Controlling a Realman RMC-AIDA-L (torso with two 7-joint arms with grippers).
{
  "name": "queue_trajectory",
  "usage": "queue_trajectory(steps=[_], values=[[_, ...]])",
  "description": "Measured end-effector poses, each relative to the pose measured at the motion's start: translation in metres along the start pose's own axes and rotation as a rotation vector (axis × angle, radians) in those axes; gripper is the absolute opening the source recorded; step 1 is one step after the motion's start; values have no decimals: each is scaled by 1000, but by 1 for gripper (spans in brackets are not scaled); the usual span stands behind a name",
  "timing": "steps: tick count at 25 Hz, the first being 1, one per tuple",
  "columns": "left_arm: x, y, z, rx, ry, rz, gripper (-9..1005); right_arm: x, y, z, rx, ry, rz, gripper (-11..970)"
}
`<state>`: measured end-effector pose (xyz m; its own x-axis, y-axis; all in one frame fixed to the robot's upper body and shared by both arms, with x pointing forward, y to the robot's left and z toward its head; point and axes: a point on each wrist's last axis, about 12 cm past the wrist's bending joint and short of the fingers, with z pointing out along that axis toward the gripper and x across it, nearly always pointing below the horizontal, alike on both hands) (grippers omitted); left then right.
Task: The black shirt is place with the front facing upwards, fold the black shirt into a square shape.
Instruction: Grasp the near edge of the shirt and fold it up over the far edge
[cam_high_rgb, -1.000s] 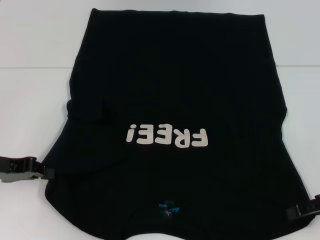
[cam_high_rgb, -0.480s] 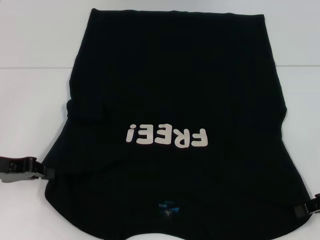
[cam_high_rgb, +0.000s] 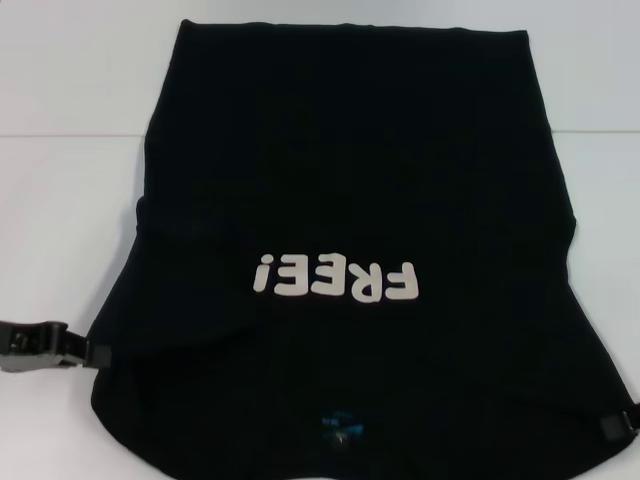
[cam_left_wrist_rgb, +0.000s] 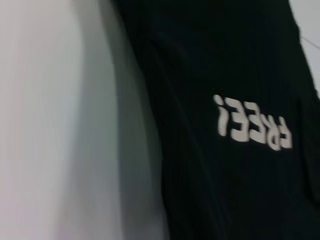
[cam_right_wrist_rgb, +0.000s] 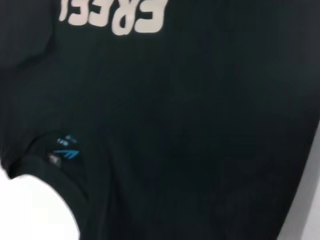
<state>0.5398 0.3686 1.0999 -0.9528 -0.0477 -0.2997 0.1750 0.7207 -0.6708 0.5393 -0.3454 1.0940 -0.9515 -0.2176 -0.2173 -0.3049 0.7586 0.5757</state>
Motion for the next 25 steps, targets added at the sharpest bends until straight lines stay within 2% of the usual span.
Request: queue_trajectory(steps=[5,10,16,21,25], values=[[10,-3,-8,51,75,11,2,8,4,-9,-55,56,-67,52],[30,-6,-13,108,210,2,2,27,7,-16,-132,158,-142,61],[55,-8,-18,168,368,-2,3,48,5,-13,-158,268,-178,72],[56,-10,-14,225,341,16,3,47,7,-11,-184,222,-170,81],[43,-17,-13,292,216,39,3,43,6,-16,-222,100,-124,89]])
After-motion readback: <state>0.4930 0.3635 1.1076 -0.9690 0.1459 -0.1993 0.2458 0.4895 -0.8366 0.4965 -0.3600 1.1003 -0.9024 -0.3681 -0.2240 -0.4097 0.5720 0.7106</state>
